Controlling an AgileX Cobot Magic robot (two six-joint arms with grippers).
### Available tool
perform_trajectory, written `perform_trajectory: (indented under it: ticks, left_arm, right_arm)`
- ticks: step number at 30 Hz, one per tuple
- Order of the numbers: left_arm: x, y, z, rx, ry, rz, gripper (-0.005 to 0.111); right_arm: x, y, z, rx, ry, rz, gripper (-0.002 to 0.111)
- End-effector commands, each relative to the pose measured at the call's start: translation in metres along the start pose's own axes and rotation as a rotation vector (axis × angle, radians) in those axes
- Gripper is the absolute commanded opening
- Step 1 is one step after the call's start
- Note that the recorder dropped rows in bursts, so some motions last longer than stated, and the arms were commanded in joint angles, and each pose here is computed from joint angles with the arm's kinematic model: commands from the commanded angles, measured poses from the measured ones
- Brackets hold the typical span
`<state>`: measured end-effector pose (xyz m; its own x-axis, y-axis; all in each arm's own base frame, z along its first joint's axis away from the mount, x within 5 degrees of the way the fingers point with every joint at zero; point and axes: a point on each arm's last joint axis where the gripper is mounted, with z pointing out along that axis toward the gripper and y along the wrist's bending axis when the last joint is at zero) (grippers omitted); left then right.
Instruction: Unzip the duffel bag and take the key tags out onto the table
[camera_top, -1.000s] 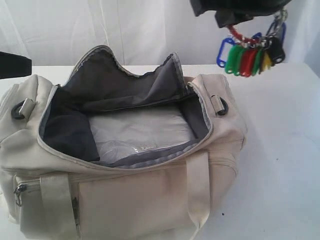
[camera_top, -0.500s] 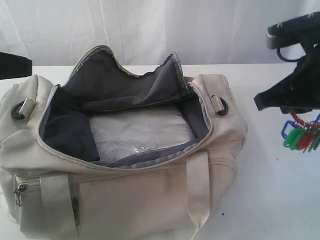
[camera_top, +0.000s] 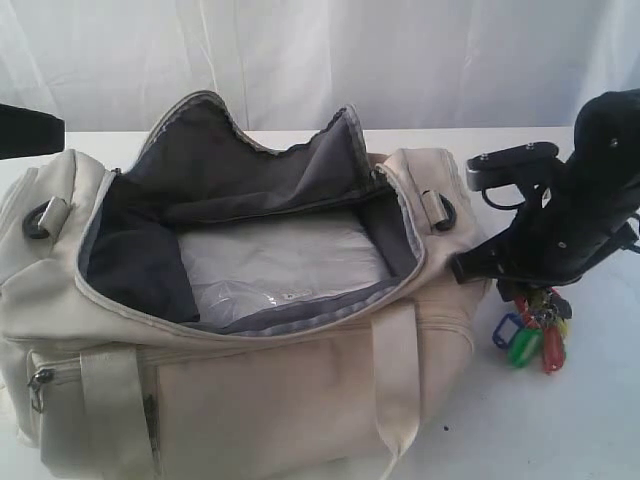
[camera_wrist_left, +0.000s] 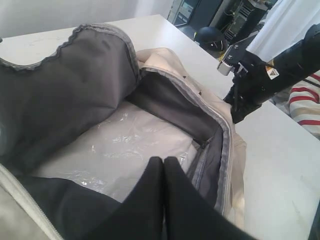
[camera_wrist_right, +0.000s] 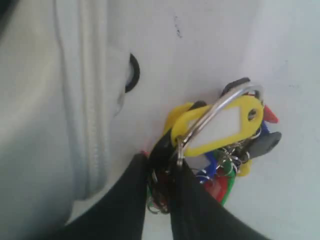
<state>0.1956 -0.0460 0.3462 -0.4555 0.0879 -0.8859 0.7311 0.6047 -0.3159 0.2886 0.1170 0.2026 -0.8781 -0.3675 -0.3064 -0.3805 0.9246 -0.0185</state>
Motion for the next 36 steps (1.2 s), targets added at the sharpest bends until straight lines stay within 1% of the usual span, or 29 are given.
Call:
perform_trajectory:
  ticks: [1, 4, 6, 10, 12, 13, 16, 17, 18, 20, 21, 23, 25, 26, 27, 28, 29, 30, 32, 33, 34, 36]
  left_arm:
    - [-0.001, -0.004, -0.002, 0.022, -0.022, -0.003, 0.0]
    - [-0.001, -0.004, -0.002, 0.019, -0.023, -0.003, 0.0]
    - [-0.001, -0.004, -0.002, 0.019, -0.023, -0.003, 0.0]
    - [-0.001, -0.004, -0.002, 0.019, -0.023, -0.003, 0.0]
    - [-0.001, -0.004, -0.002, 0.019, -0.023, -0.003, 0.0]
    - [-0.001, -0.004, -0.002, 0.019, -0.023, -0.003, 0.0]
    - [-0.001, -0.004, -0.002, 0.021, -0.022, -0.003, 0.0]
    - [-0.001, -0.004, -0.002, 0.021, -0.022, -0.003, 0.0]
    - [-0.001, -0.004, -0.002, 0.02, -0.019, -0.002, 0.0]
    - [0.001, -0.004, -0.001, 0.02, -0.014, 0.039, 0.0]
    - [0.004, -0.003, -0.001, 0.021, -0.007, 0.036, 0.0]
    - [0.011, -0.002, 0.002, 0.024, 0.01, 0.01, 0.0]
    - [0.022, -0.007, 0.001, 0.027, 0.02, -0.013, 0.0]
    - [0.027, -0.014, -0.002, 0.025, 0.014, -0.003, 0.0]
    - [0.03, -0.019, -0.004, 0.019, 0.008, 0.007, 0.0]
    - [0.036, -0.029, -0.01, -0.012, -0.001, 0.042, 0.0]
    - [0.039, -0.033, -0.013, -0.042, -0.001, 0.071, 0.0]
    - [0.04, -0.038, -0.02, -0.126, -0.016, 0.135, 0.0]
    - [0.041, -0.039, -0.025, -0.204, -0.019, 0.187, 0.0]
    - [0.04, -0.04, -0.027, -0.23, -0.024, 0.201, 0.0]
    - [0.04, -0.041, -0.028, -0.24, -0.03, 0.208, 0.0]
    - [0.04, -0.044, -0.03, -0.243, -0.035, 0.22, 0.0]
  right_arm:
    - [-0.002, 0.002, 0.009, -0.024, -0.01, 0.01, 0.0]
    - [-0.002, 0.003, 0.01, -0.034, -0.01, 0.023, 0.001]
    - [-0.001, 0.005, 0.01, -0.059, 0.0, 0.036, 0.006]
    - [0.0, 0.016, 0.009, -0.176, 0.018, 0.049, 0.028]
    - [0.001, 0.019, 0.008, -0.214, 0.026, 0.056, 0.035]
    - [0.001, 0.021, 0.007, -0.241, 0.032, 0.05, 0.041]
    - [0.004, 0.022, -0.002, -0.251, 0.039, 0.026, 0.047]
    - [0.005, 0.022, -0.011, -0.255, 0.027, 0.021, 0.05]
    - [0.005, 0.023, -0.017, -0.258, 0.017, 0.017, 0.051]
    - [0.009, 0.023, -0.038, -0.265, -0.01, 0.004, 0.051]
    - [0.014, 0.022, -0.052, -0.26, -0.02, -0.016, 0.051]
    - [0.025, 0.019, -0.078, -0.232, -0.032, -0.067, 0.046]
    - [0.039, 0.017, -0.109, -0.211, -0.081, -0.087, 0.029]
    - [0.048, 0.017, -0.127, -0.208, -0.145, -0.092, 0.013]
    - [0.054, 0.017, -0.141, -0.204, -0.205, -0.096, -0.001]
    - [0.063, 0.016, -0.16, -0.197, -0.295, -0.092, 0.0]
    - [0.07, 0.016, -0.171, -0.187, -0.364, -0.095, 0.0]
    - [0.077, 0.014, -0.188, -0.172, -0.489, -0.091, 0.0]
    - [0.083, 0.013, -0.203, -0.157, -0.614, -0.085, 0.0]
    - [0.085, 0.013, -0.208, -0.152, -0.657, -0.083, 0.0]
    - [0.087, 0.012, -0.214, -0.148, -0.699, -0.081, 0.0]
    - [0.092, 0.013, -0.22, -0.163, -0.728, -0.064, 0.0]
